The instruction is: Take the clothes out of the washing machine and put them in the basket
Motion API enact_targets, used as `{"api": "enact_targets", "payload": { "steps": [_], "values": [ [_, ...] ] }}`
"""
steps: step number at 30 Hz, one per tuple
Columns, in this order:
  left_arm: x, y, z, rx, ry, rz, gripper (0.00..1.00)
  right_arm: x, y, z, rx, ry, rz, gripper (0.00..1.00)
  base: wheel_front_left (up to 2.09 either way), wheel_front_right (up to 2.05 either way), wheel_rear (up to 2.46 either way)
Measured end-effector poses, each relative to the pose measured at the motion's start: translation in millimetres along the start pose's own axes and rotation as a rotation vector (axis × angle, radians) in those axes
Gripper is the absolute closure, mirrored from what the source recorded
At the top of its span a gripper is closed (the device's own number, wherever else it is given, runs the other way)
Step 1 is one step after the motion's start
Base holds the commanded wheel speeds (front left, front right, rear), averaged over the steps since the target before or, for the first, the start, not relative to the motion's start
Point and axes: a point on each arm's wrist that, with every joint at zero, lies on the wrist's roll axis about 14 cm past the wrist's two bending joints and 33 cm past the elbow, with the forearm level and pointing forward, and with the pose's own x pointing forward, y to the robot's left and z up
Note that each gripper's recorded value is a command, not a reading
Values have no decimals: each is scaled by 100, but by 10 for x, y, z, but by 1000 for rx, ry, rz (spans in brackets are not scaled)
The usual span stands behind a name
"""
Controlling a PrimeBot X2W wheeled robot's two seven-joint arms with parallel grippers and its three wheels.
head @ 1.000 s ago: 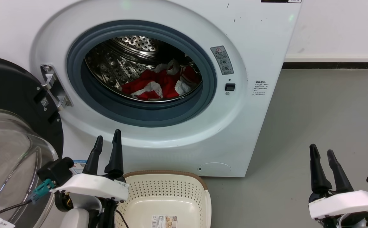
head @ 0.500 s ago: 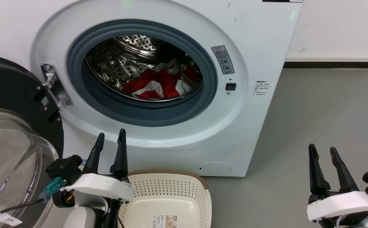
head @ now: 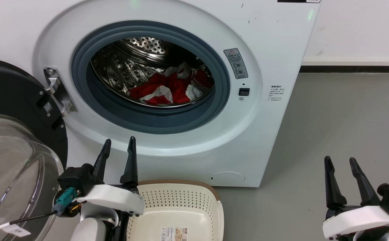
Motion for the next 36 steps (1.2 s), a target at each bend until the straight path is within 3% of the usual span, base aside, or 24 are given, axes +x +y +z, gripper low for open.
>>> {"api": "enact_targets", "payload": {
  "steps": [27, 36],
  "values": [
    [-3, 10, -1, 207, -19, -13, 0, -19, 57, -62, -207, 25, 40, 0, 0, 0, 0],
    [-5, 18, -2, 221, -23, -11, 0, -25, 54, -58, -241, 25, 43, 0, 0, 0, 0]
  ]
}}
